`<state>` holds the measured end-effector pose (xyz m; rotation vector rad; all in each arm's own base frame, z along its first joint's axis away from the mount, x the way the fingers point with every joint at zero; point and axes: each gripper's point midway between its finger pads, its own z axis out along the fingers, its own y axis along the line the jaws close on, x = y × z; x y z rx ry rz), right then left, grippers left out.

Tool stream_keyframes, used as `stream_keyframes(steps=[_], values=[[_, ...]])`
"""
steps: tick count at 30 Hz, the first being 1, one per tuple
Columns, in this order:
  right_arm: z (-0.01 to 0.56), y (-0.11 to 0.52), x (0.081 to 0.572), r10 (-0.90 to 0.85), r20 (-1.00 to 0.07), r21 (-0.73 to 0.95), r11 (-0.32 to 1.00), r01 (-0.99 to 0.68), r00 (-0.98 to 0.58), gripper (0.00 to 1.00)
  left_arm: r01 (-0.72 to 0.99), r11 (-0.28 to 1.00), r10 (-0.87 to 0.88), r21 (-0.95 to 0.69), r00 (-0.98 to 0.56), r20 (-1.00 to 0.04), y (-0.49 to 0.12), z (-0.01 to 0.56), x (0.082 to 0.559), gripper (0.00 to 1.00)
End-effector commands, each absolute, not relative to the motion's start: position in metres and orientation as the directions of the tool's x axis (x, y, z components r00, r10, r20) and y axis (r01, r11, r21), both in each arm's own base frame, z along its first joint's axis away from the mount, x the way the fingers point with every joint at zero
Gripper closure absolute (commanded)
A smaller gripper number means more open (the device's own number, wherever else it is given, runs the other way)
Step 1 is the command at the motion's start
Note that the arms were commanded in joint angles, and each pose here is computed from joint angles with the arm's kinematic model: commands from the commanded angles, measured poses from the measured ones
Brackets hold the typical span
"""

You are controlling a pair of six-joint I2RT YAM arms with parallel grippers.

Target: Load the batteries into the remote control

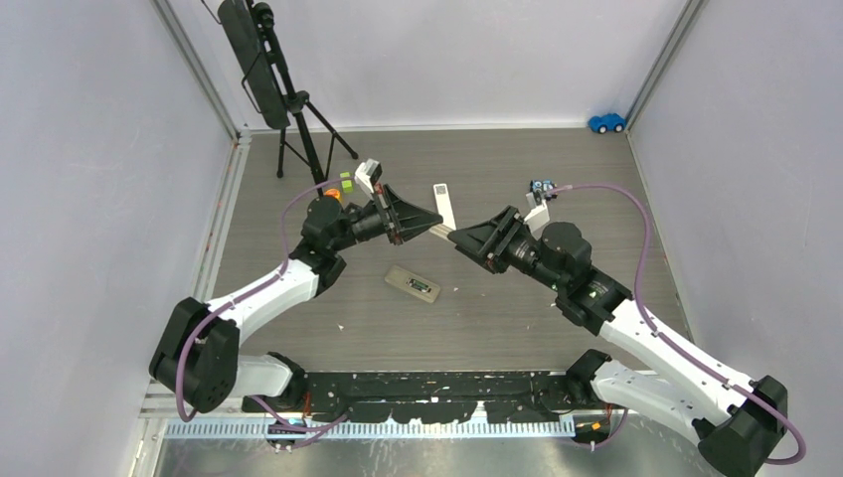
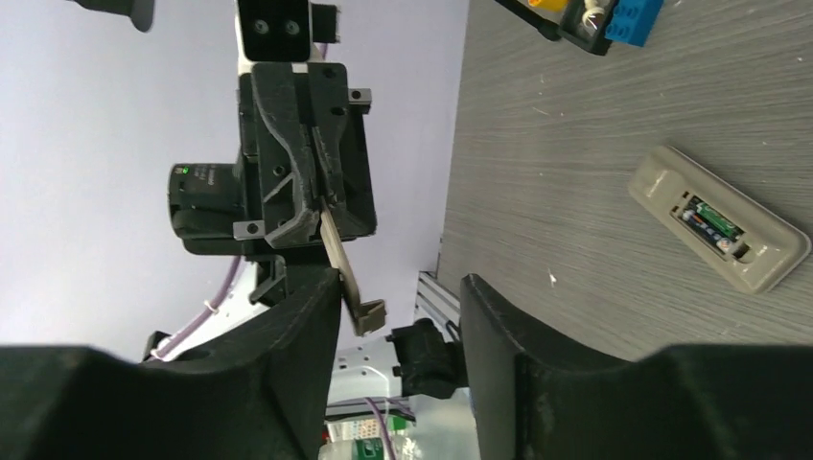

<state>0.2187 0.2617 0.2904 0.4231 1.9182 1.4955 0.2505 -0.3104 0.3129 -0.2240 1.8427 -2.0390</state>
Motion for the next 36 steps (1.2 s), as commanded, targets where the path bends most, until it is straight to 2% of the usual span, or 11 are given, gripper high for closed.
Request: stream_keyframes(steps=[1,6,10,13,15,17,21,24,27,31,36], values=[[0.294,0.263,0.216,0.608,-0.311,0.945,0.280,-0.170,-0.731,0.51,0.274,-0.058,-0.322,-0.960,-0.915,-0.242,-0.313,0.322,0.241,1.00],[0.293,0.265,0.217,0.623,-0.282,0.957,0.234,-0.170,-0.729,0.70,0.264,-0.047,-0.311,-0.963,-0.920,-0.237,-0.313,0.314,0.241,1.00],[0.286,0.267,0.219,0.627,-0.254,0.965,0.219,-0.145,-0.736,0.91,0.256,-0.039,-0.319,-0.966,-0.919,-0.231,-0.313,0.309,0.243,0.98],[0.278,0.268,0.221,0.634,-0.241,0.966,0.227,-0.121,-0.735,0.98,0.244,-0.002,-0.341,-0.970,-0.912,-0.228,-0.310,0.297,0.248,0.79],[0.271,0.269,0.222,0.634,-0.238,0.965,0.240,-0.106,-0.735,1.00,0.230,0.047,-0.358,-0.972,-0.905,-0.232,-0.306,0.283,0.252,0.61],[0.261,0.273,0.221,0.630,-0.241,0.961,0.259,-0.092,-0.739,1.00,0.210,0.118,-0.380,-0.971,-0.893,-0.239,-0.298,0.262,0.258,0.49],[0.226,0.284,0.217,0.609,-0.251,0.940,0.340,-0.038,-0.752,0.99,0.145,0.341,-0.421,-0.929,-0.860,-0.289,-0.267,0.209,0.269,0.35],[0.193,0.294,0.216,0.608,-0.263,0.911,0.412,0.014,-0.749,1.00,0.083,0.570,-0.420,-0.817,-0.826,-0.376,-0.228,0.163,0.271,0.31],[0.161,0.307,0.216,0.597,-0.264,0.888,0.458,0.052,-0.757,1.00,0.012,0.742,-0.398,-0.670,-0.796,-0.456,-0.189,0.126,0.268,0.28],[0.139,0.326,0.222,0.597,-0.261,0.883,0.465,0.063,-0.758,1.00,-0.015,0.807,-0.369,-0.590,-0.793,-0.484,-0.167,0.101,0.263,0.27],[0.114,0.344,0.236,0.593,-0.263,0.863,0.497,0.089,-0.761,1.00,-0.031,0.810,-0.352,-0.585,-0.824,-0.444,-0.168,0.078,0.262,0.31]])
